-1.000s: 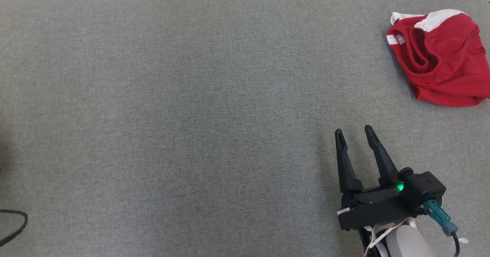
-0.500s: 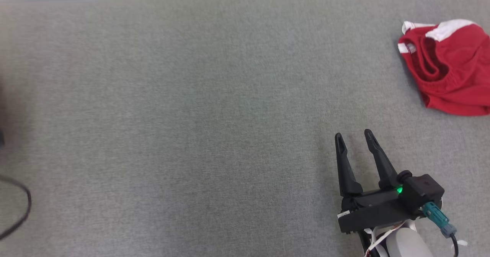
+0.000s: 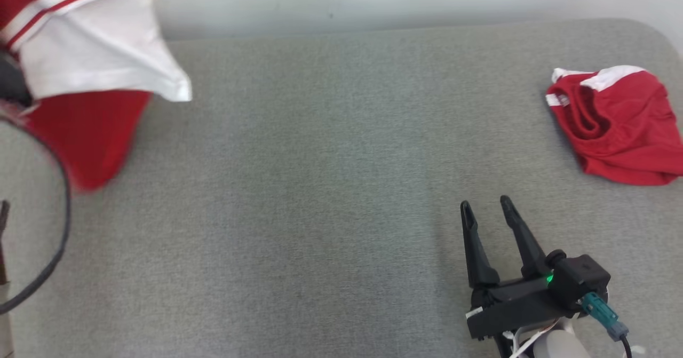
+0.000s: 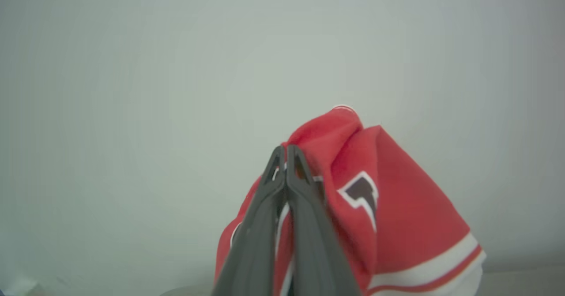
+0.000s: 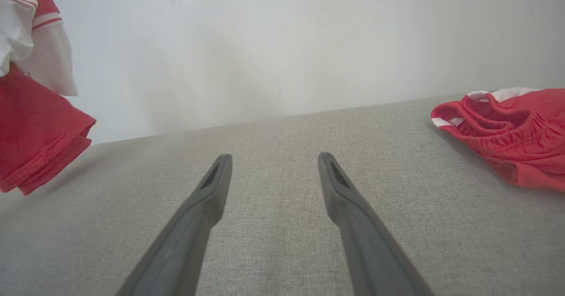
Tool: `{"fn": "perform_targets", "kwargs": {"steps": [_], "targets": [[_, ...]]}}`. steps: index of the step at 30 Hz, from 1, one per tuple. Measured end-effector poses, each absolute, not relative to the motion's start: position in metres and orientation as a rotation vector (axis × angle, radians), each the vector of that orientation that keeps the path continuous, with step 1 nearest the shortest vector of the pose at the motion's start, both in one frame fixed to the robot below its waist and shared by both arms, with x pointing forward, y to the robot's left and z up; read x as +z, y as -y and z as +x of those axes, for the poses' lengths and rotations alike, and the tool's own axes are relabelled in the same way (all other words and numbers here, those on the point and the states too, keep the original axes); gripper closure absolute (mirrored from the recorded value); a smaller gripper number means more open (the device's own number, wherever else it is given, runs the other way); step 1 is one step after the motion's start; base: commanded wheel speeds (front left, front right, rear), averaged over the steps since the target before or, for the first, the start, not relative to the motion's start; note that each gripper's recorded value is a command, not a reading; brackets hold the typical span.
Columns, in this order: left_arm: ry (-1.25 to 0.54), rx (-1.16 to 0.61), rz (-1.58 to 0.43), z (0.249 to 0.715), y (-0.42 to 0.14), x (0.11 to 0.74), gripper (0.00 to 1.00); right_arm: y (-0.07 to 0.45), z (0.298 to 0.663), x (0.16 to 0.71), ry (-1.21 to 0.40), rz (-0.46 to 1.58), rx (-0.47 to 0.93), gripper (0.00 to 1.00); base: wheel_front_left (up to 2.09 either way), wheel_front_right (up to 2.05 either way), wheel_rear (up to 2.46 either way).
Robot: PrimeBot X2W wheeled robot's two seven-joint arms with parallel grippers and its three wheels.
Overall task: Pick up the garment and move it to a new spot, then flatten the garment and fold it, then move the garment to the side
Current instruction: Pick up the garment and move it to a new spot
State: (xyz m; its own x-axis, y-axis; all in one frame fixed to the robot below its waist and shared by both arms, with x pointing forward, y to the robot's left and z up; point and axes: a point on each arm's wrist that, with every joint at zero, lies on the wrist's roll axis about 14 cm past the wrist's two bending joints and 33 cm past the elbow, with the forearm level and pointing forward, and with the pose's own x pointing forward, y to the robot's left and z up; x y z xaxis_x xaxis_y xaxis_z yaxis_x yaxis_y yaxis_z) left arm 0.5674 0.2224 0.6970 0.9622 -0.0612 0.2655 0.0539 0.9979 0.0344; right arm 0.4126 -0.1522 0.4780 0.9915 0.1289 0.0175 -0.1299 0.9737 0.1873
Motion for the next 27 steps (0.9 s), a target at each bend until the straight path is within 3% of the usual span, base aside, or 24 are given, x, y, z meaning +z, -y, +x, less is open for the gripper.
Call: {"fn": "perform_targets", "kwargs": {"steps": [9,14,19,27], "targets": [[0.415,-0.304,-0.039,0.547,-0.121,0.757,1.00,0.172,0.395,0.485,0.019,0.211,0.069,0.00,0.00,0.00,0.00],[0.414,-0.486,-0.135,0.534,-0.049,0.759,1.00,0.193,0.381,0.485,0.021,0.210,0.004,0.00,0.00,0.00,0.00],[0.308,-0.593,-0.185,0.526,-0.003,0.718,1.00,0.204,0.372,0.483,0.013,0.207,-0.032,0.00,0.00,0.00,0.00],[0.003,-0.669,-0.280,0.504,0.036,0.599,1.00,0.208,0.365,0.480,0.001,0.197,-0.049,0.00,0.00,0.00,0.00]]}}
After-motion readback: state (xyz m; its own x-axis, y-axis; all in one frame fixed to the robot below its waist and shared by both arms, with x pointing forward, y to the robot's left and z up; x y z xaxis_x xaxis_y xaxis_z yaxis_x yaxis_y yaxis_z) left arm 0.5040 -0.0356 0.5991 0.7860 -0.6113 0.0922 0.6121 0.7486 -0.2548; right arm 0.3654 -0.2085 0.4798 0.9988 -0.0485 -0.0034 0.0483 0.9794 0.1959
